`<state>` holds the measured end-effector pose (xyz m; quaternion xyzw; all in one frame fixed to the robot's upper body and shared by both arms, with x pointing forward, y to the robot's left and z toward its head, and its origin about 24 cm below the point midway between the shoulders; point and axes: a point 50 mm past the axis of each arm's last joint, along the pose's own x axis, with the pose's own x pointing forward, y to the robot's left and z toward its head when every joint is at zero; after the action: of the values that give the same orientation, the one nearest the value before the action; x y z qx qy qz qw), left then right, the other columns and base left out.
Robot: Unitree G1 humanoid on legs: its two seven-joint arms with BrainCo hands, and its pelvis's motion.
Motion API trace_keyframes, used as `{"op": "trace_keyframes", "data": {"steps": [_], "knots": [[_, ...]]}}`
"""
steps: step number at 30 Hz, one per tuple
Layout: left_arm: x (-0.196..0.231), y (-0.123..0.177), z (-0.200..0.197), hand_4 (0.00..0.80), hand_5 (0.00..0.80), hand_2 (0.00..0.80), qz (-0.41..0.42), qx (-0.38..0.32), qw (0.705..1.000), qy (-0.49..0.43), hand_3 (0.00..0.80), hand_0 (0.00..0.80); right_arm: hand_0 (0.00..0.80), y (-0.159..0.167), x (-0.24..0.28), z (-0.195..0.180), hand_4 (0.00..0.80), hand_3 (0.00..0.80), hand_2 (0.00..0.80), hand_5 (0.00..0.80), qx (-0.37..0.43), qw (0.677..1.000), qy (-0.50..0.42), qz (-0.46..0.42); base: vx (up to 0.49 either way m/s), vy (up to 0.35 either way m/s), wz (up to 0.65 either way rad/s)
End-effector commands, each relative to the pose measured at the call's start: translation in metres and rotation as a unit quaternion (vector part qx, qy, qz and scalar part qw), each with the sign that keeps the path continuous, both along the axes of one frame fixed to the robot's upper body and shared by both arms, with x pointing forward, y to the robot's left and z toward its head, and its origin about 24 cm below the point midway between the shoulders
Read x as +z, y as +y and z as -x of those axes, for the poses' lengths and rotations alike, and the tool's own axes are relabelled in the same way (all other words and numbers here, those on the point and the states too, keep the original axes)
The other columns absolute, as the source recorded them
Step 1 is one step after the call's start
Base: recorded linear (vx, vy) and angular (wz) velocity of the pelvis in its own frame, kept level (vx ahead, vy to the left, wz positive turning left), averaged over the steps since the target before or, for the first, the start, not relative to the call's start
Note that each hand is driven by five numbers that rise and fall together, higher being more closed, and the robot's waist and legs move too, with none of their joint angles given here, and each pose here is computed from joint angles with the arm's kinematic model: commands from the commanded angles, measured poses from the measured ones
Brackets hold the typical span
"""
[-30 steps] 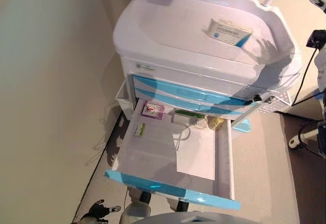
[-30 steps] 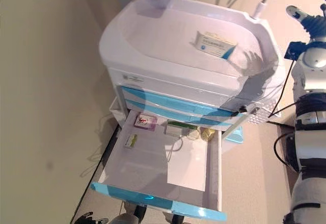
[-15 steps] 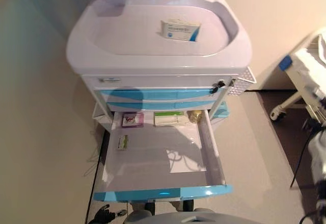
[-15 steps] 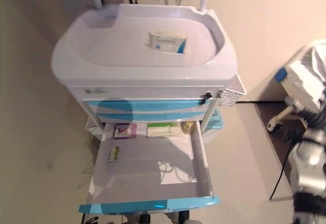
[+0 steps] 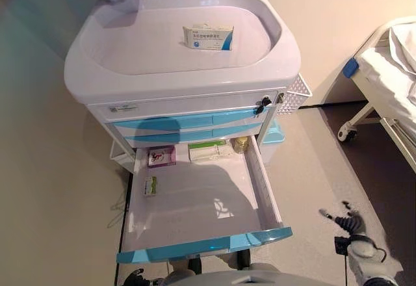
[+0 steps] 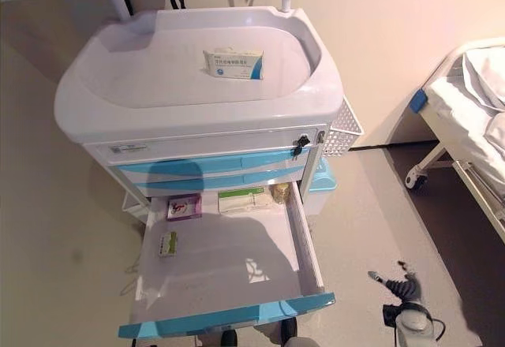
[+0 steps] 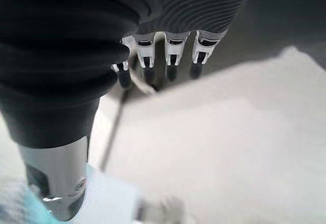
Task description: Open the drawer and pick up the medicine
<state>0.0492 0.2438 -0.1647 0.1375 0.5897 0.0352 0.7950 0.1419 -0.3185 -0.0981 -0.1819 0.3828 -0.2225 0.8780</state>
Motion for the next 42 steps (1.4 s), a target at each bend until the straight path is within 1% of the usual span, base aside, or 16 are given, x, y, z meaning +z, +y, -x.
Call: {"op": "trace_keyframes", "data": {"steps": [1,4,6,7,8,9,11,15,16,18,21,22,31,33,35,42], "knots": [[0.002,0.002,-0.015,0.0,0.0,0.0,-0.006,-0.045,0.999,-0.004,0.0,0.0,0.0,-0.005,0.009,-0.021,0.0,0.0,0.0,0.0,0.043,0.999,0.0,0.02,-0.013,-0.022,0.04],[0.003,0.001,-0.021,0.0,0.0,0.0,-0.006,-0.077,0.997,-0.009,0.0,0.0,0.0,0.002,-0.004,-0.013,0.0,0.0,0.0,0.0,0.088,0.993,0.068,0.025,-0.015,-0.014,0.06],[0.004,0.001,-0.023,0.0,0.0,0.0,-0.008,-0.092,0.996,-0.01,0.0,0.0,0.0,0.004,-0.009,-0.01,0.0,0.0,0.0,0.0,0.098,0.991,0.089,0.025,-0.028,-0.016,0.1],[0.005,0.0,-0.027,0.0,0.0,0.0,-0.011,-0.124,0.992,-0.011,0.0,0.0,0.0,0.008,-0.013,-0.009,0.0,0.0,0.0,0.0,0.121,0.986,0.113,0.028,-0.033,-0.016,0.09],[0.005,0.0,-0.027,0.0,0.0,0.0,-0.011,-0.124,0.992,-0.011,0.0,0.0,0.0,0.008,-0.013,-0.009,0.0,0.0,0.0,0.0,0.121,0.986,0.113,0.028,-0.057,-0.023,0.06],[0.006,-0.002,-0.033,0.0,0.0,0.0,-0.016,-0.171,0.985,-0.013,0.0,0.0,0.0,0.014,-0.016,-0.009,0.0,0.0,0.0,0.0,0.149,0.98,0.131,0.031,-0.05,-0.016,0.0],[0.008,-0.007,-0.041,0.0,0.0,0.0,-0.013,-0.216,0.976,-0.024,0.0,0.0,0.0,0.014,-0.017,-0.009,0.0,0.0,0.0,0.0,0.158,0.977,0.14,0.034,-0.05,-0.015,0.0],[0.012,-0.011,-0.053,0.0,0.0,0.0,-0.016,-0.253,0.967,-0.041,0.0,0.0,0.0,0.018,-0.018,-0.011,0.0,0.0,0.0,0.0,0.175,0.973,0.146,0.037,-0.056,-0.025,0.0],[0.017,-0.014,-0.065,0.0,0.0,0.0,-0.024,-0.294,0.954,-0.059,0.0,0.0,0.0,0.02,-0.016,-0.017,0.0,0.0,0.0,0.0,0.186,0.972,0.137,0.041,-0.069,-0.03,0.0],[0.026,-0.02,-0.083,0.0,0.0,0.0,-0.026,-0.337,0.936,-0.095,0.0,0.0,0.0,0.02,-0.012,-0.022,0.0,0.0,0.0,0.0,0.2,0.97,0.128,0.048,-0.084,-0.031,0.01],[0.035,-0.021,-0.097,0.0,0.0,0.0,-0.027,-0.344,0.93,-0.124,0.0,0.0,0.0,0.02,-0.01,-0.026,0.0,0.0,0.0,0.0,0.21,0.968,0.124,0.053,-0.076,-0.023,0.01],[0.043,-0.023,-0.111,0.0,0.0,0.0,-0.028,-0.343,0.927,-0.151,0.0,0.0,0.0,0.02,-0.009,-0.029,0.0,0.0,0.0,0.0,0.218,0.966,0.126,0.058,-0.094,-0.027,0.0],[0.058,-0.031,-0.15,0.0,0.0,0.0,-0.067,-0.365,0.909,-0.193,0.0,0.0,0.0,0.03,-0.008,-0.037,0.0,0.0,0.0,0.0,0.252,0.957,0.129,0.069,-0.058,-0.003,-0.09],[0.069,-0.034,-0.168,0.0,0.0,0.0,-0.089,-0.393,0.89,-0.213,0.0,0.0,0.0,0.031,-0.011,-0.035,0.0,0.0,0.0,0.0,0.259,0.954,0.137,0.069,-0.001,0.021,-0.24],[0.077,-0.034,-0.18,0.0,0.0,0.0,-0.101,-0.401,0.882,-0.226,0.0,0.0,0.0,0.031,-0.012,-0.033,0.0,0.0,0.0,0.0,0.258,0.953,0.142,0.067,0.004,0.033,-0.24],[0.118,-0.024,-0.223,0.0,0.0,0.0,-0.149,-0.398,0.857,-0.29,0.0,0.0,0.0,0.026,-0.008,-0.035,0.0,0.0,0.0,0.0,0.25,0.956,0.138,0.068,-0.024,0.059,-0.2]]}}
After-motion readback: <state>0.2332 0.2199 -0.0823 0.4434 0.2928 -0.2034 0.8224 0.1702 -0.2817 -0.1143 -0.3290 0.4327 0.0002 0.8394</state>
